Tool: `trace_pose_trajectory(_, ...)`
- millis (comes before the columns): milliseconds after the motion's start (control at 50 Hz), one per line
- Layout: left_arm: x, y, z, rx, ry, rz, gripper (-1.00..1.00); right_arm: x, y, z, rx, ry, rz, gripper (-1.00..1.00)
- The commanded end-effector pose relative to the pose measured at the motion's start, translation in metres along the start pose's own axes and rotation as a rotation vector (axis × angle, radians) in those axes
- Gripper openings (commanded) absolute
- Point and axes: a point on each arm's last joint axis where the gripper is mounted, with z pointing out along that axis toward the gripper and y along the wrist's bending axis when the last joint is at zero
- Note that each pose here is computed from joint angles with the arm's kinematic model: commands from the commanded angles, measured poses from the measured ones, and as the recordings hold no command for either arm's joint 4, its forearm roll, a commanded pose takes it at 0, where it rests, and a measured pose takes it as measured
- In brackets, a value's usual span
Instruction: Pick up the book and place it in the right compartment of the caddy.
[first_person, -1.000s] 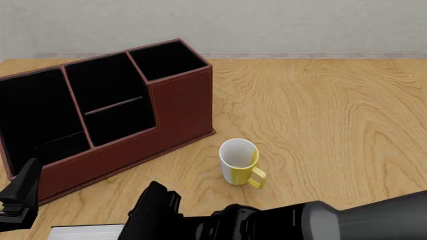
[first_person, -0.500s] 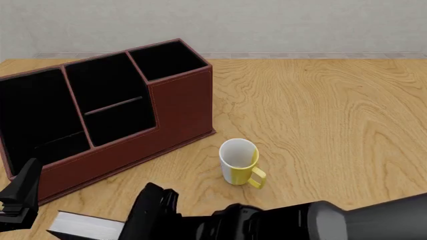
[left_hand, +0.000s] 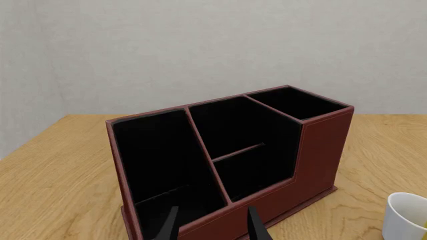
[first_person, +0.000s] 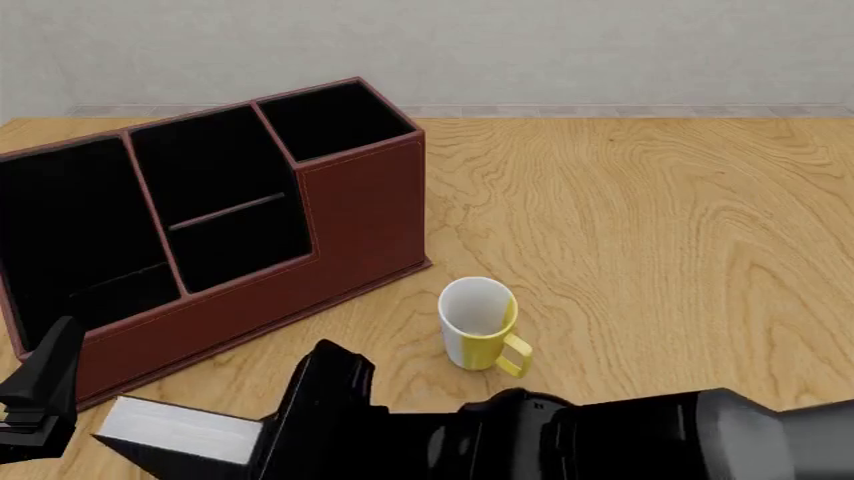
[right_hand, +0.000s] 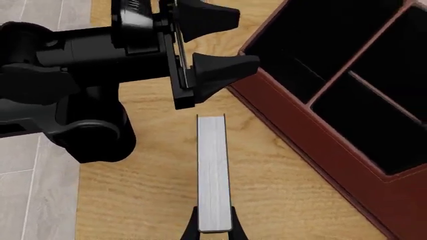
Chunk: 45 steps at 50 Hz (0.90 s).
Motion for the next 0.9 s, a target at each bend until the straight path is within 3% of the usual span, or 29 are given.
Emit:
trace_pose_trajectory(20,0.0,0.0,0.0,0.0,0.0,0.0,1.0,-0.007,-0.005,-0.013,0.016,-0.041,0.053,-1.0)
trace_pose_trajectory(380,0.0,0.0,0.0,0.0,0.0,0.0,1.0,-0.013,-0.023,-0.034,0.068,-0.065,0.072,-1.0)
trace_pose_trajectory(900,0.0,0.0,0.0,0.0,0.0,0.0,1.0,-0.045,-0.042,-0.07,0.114,-0.075,0.117,-1.0)
